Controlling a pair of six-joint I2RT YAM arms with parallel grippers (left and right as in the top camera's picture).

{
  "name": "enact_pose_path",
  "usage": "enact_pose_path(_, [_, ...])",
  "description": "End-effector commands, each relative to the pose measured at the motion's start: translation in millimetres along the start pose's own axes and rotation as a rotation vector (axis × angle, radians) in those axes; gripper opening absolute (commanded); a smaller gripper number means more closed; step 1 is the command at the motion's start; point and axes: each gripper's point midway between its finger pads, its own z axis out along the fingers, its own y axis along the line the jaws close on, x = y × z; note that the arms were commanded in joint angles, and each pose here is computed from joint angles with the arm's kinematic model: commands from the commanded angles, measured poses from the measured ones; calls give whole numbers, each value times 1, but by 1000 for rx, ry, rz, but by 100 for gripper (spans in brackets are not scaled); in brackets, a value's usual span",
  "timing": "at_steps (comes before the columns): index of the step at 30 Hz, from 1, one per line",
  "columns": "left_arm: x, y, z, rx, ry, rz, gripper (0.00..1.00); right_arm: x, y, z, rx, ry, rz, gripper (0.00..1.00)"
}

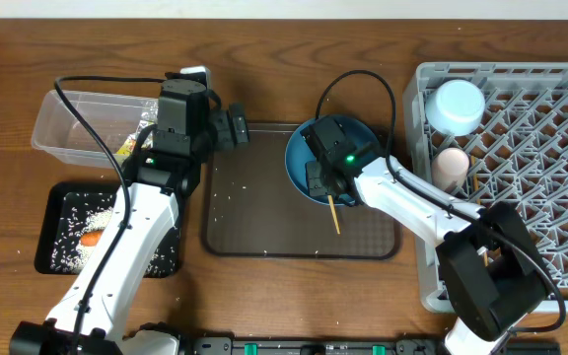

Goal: Sort waste into correct bins and load items into the dishwasher rack
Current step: 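Grasp the second chopstick with the right gripper and carry it to the rack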

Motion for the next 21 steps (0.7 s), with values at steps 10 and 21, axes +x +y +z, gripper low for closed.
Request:
enact_pose_path(10, [-2,3,-2,-9,-9,-7,98,-40,-24,-101,-34,-184,-9,1])
enact_pose_path(21, [-2,3,-2,-9,-9,-7,98,-1,-198,-225,496,-223,-5,1])
